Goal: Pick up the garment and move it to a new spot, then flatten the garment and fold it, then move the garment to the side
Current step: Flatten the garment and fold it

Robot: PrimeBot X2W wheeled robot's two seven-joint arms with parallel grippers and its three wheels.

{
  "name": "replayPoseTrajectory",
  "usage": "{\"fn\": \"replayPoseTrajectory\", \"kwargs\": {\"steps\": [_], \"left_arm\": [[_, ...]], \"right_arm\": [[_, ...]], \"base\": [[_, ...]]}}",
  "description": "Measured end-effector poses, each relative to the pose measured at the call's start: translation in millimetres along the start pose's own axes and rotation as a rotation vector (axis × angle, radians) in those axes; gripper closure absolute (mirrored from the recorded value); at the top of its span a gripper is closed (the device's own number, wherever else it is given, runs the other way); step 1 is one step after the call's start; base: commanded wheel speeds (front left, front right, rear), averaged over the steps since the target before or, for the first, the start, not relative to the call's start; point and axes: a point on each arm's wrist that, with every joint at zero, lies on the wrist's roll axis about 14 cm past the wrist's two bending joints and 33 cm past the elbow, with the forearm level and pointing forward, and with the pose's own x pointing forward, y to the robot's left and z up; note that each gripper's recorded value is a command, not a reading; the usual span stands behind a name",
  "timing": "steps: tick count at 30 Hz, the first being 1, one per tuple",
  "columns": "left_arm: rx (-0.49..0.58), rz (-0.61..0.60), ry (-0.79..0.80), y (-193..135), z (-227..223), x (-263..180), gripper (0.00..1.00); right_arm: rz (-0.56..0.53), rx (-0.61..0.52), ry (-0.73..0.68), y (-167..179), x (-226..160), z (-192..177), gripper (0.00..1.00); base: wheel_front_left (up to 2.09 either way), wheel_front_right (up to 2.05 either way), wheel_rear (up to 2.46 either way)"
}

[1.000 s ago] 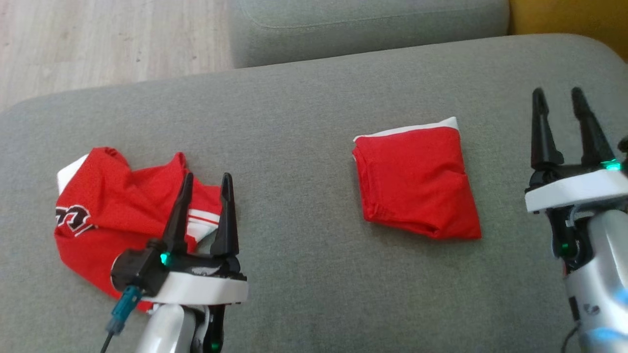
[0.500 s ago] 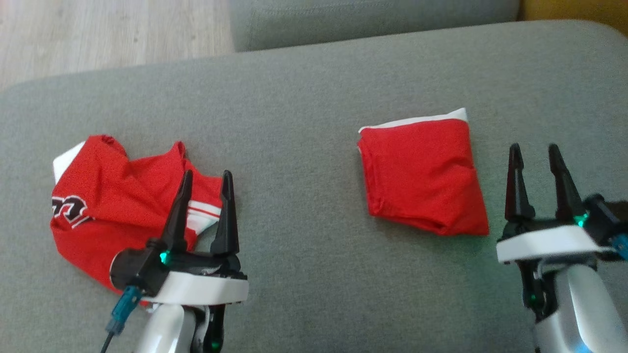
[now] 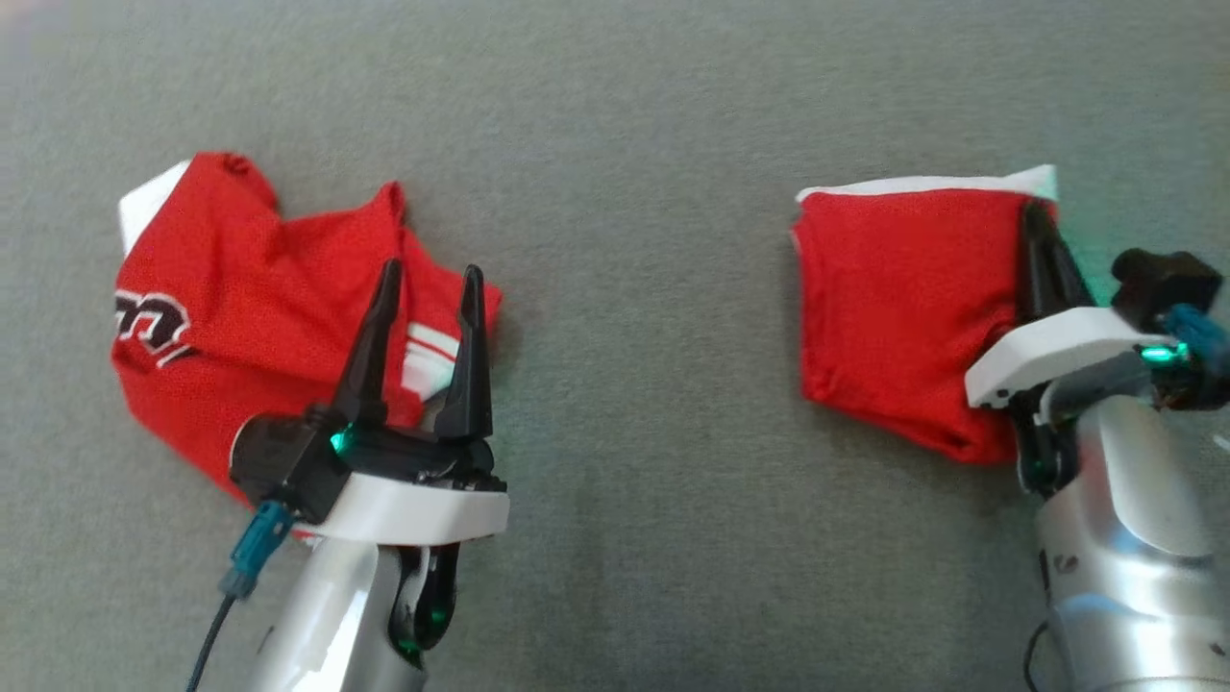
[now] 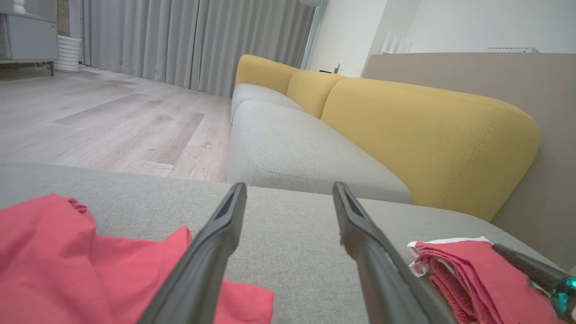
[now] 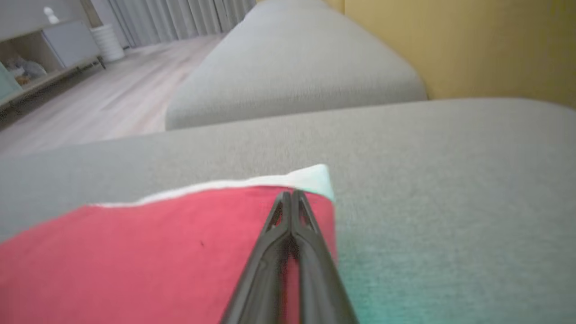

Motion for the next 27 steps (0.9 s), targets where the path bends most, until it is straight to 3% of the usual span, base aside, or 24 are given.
{"fn": "replayPoseTrajectory", "kwargs": {"steps": [5, 12, 18, 27], "left_arm": [[0.01, 0.03, 0.012, 12.1, -3.8, -0.4, 0.0], [0.021, 0.038, -0.007, 13.6, 3.7, 0.2, 0.0], [0.022, 0.033, -0.02, 10.4, 9.0, -0.3, 0.0], [0.02, 0.028, -0.043, 6.2, 17.9, -1.7, 0.0]], "right_arm": [[0.03, -0.024, 0.139, 13.0, 13.2, -45.6, 1.0], [0.175, -0.038, 0.043, 61.4, 28.2, -22.0, 1.0], [0.287, -0.072, 0.076, 94.7, 16.7, -32.3, 1.0], [0.328, -0.113, 0.14, 103.3, 4.1, -46.3, 1.0]], "base": [[0.0, 0.0, 0.0], [0.0, 0.0, 0.0], [0.0, 0.0, 0.0], [0.0, 0.0, 0.0]]}}
